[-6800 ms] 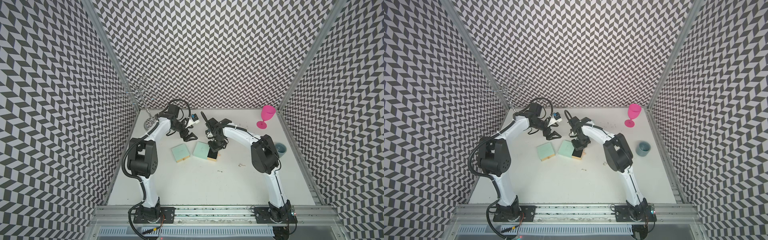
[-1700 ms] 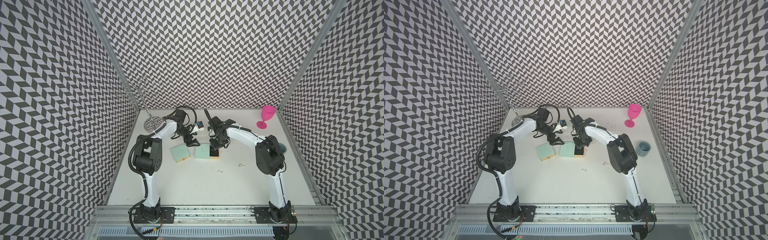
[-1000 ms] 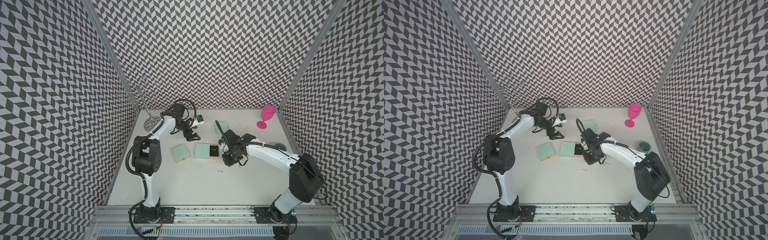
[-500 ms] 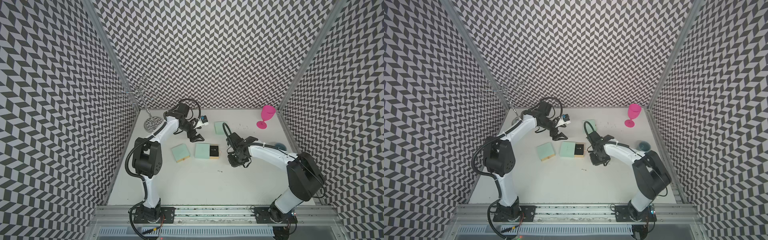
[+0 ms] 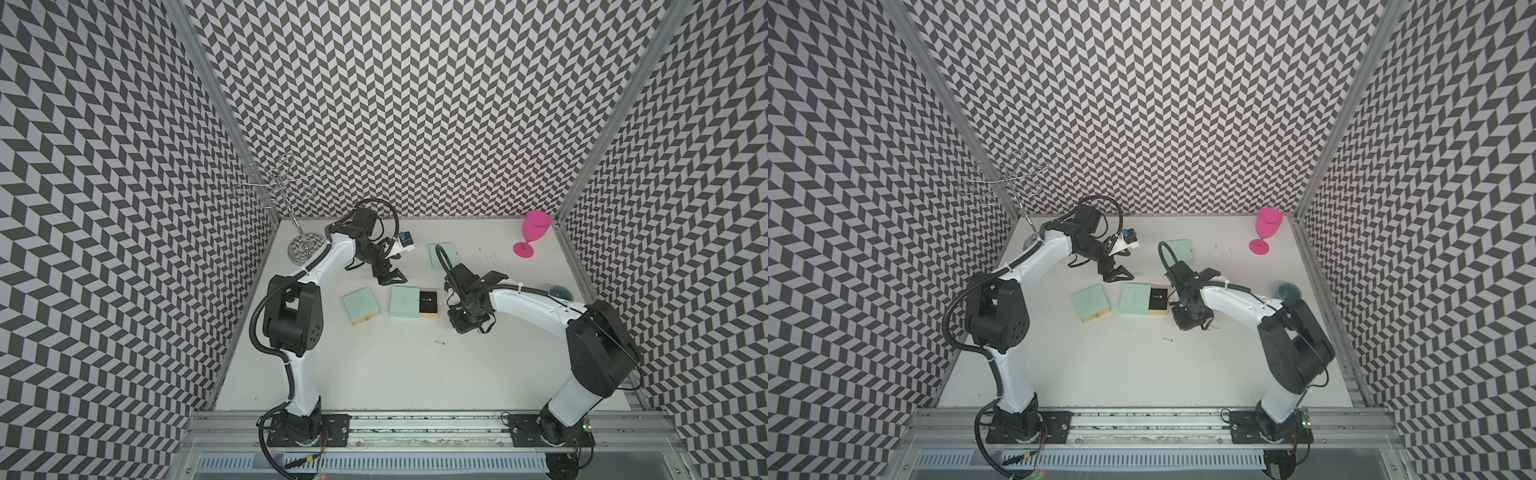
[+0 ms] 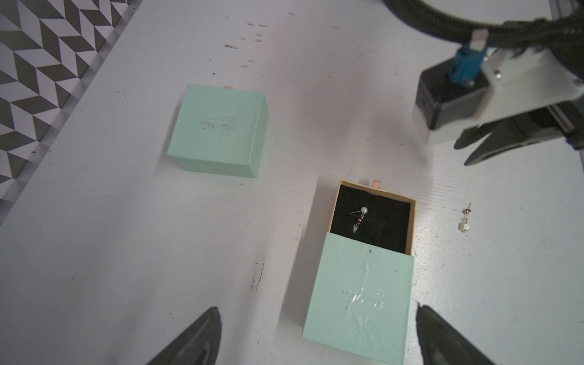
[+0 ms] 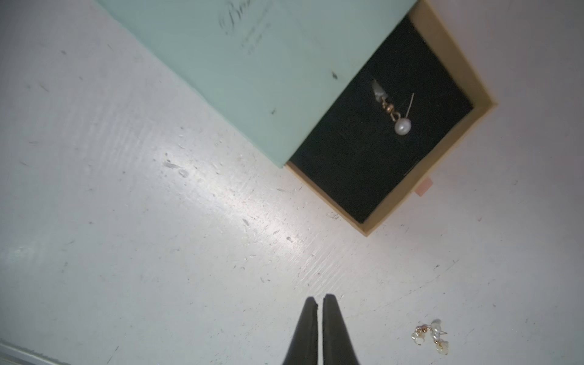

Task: Place the earrings into the drawer-style jewelry box
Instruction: Pick up the earring from the center of the board.

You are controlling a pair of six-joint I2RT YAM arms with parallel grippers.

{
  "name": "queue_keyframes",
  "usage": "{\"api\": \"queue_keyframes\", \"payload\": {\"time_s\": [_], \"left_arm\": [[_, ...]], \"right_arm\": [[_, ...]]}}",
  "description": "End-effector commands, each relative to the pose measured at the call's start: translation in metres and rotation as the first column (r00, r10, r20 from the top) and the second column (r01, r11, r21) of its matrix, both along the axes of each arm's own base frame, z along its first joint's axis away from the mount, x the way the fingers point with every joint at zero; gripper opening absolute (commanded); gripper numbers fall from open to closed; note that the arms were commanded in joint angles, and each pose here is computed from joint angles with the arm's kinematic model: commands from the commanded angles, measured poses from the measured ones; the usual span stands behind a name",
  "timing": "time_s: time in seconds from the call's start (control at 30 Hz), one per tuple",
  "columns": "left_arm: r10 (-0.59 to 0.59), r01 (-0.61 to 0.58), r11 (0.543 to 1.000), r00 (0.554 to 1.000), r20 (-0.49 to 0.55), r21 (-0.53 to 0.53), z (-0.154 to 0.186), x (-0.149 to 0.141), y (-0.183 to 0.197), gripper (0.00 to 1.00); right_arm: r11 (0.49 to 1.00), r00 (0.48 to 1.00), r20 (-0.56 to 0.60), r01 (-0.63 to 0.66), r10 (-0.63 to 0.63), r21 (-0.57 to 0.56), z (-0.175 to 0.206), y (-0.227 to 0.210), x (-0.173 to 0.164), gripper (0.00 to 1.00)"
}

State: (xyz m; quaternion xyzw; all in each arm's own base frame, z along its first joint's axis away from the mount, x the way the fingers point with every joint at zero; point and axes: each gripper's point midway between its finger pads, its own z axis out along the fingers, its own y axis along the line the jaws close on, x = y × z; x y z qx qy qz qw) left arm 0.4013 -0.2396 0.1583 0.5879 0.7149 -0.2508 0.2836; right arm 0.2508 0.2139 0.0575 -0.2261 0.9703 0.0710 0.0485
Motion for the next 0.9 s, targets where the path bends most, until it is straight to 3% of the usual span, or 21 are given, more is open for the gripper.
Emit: {"api": "queue_keyframes", "payload": {"time_s": [0.0,0.17,0.27,0.87], "left_arm": [[0.003,-0.002,0.999,1.000,0.012,-0.039,0.015,-0.005,0.001,0.97],[0.008,-0.007,0.999,1.000,0.005,-0.031,0.009,-0.006,0.005,0.96],[0.016,-0.016,0.999,1.000,0.002,-0.033,0.008,-0.006,0.007,0.96],[0.082,-0.083,0.996,0.996,-0.020,-0.035,-0.001,-0.006,0.035,0.96]], "right_arm": [[0.996,0.998,-0.009,-0.064,0.064,0.054,-0.001,0.022,-0.002,0.21],[0.988,0.989,0.013,-0.145,0.145,0.053,-0.001,0.044,-0.002,0.22],[0.985,0.985,-0.005,-0.174,0.174,-0.003,-0.011,0.045,-0.003,0.22],[0.960,0.959,-0.067,-0.277,0.274,-0.042,-0.036,0.056,-0.023,0.22]]}}
